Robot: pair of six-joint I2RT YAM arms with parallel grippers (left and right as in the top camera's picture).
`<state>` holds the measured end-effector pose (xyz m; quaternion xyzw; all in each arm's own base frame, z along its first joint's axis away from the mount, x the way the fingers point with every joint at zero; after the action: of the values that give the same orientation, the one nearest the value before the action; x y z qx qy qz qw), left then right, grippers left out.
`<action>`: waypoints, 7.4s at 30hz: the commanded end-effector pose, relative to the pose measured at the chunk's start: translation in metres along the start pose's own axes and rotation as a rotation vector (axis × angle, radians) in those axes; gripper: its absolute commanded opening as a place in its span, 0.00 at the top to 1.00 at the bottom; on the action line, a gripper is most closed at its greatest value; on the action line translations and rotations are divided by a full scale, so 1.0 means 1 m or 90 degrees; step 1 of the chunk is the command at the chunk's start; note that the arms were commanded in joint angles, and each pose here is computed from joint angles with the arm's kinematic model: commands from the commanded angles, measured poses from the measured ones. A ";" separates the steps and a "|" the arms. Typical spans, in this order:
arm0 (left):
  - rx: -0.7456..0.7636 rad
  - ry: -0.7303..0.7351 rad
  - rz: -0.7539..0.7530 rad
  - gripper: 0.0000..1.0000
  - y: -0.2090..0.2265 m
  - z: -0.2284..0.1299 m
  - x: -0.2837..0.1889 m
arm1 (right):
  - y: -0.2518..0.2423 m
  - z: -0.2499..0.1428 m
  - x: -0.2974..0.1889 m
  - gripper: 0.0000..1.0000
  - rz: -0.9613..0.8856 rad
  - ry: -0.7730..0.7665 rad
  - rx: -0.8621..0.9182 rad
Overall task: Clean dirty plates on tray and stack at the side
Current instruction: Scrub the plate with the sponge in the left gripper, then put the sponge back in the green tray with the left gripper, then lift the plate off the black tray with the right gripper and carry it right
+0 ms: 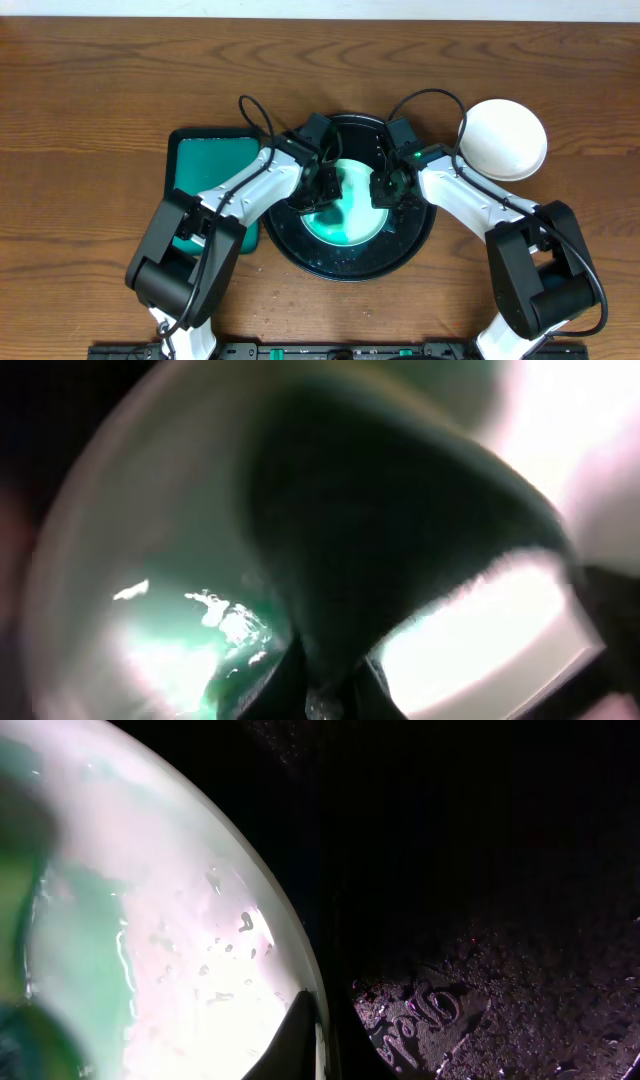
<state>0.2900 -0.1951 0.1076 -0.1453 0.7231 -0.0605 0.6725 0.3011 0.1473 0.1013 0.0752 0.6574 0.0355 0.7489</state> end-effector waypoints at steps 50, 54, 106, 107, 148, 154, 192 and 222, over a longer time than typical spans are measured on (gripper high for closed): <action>-0.031 -0.125 0.184 0.93 0.032 0.014 0.014 | 0.008 -0.021 0.018 0.99 0.004 0.086 -0.011; -0.080 -0.097 0.215 0.93 0.057 0.018 0.007 | 0.008 -0.021 0.018 0.99 0.004 0.085 -0.010; -0.040 -0.188 0.044 0.93 0.030 0.049 0.006 | 0.004 -0.030 0.017 0.99 -0.006 0.127 -0.005; -0.052 -0.196 0.051 0.93 0.036 0.053 0.004 | 0.004 -0.030 0.017 0.99 -0.006 0.127 -0.005; -0.244 -0.191 0.187 0.93 0.179 0.038 -0.113 | 0.010 -0.024 0.018 0.99 0.026 0.106 -0.010; -0.249 -0.084 0.196 0.93 0.192 0.049 -0.063 | 0.009 -0.024 0.018 0.99 0.026 0.106 -0.010; -0.093 -0.321 0.059 0.19 0.116 -0.066 -0.210 | 0.004 -0.014 -0.081 0.99 0.283 0.096 0.068; -0.094 -0.308 0.057 0.19 0.117 -0.068 -0.209 | -0.034 0.022 -0.080 0.99 0.202 -0.064 0.024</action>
<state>0.2190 -0.0300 0.2781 -0.1755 0.5512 0.0627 0.8133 0.3034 0.1073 0.1745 0.2381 0.6261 0.1708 0.7225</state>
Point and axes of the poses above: each gripper's point midway between its finger pads, its own x axis out along the fingers, its own y axis along the line the jaws close on, z = x × y, the point moved 10 cm from there along -x, back along the fingers, and after that the axes turned 5 degrees about x, right-handed, at the moved point
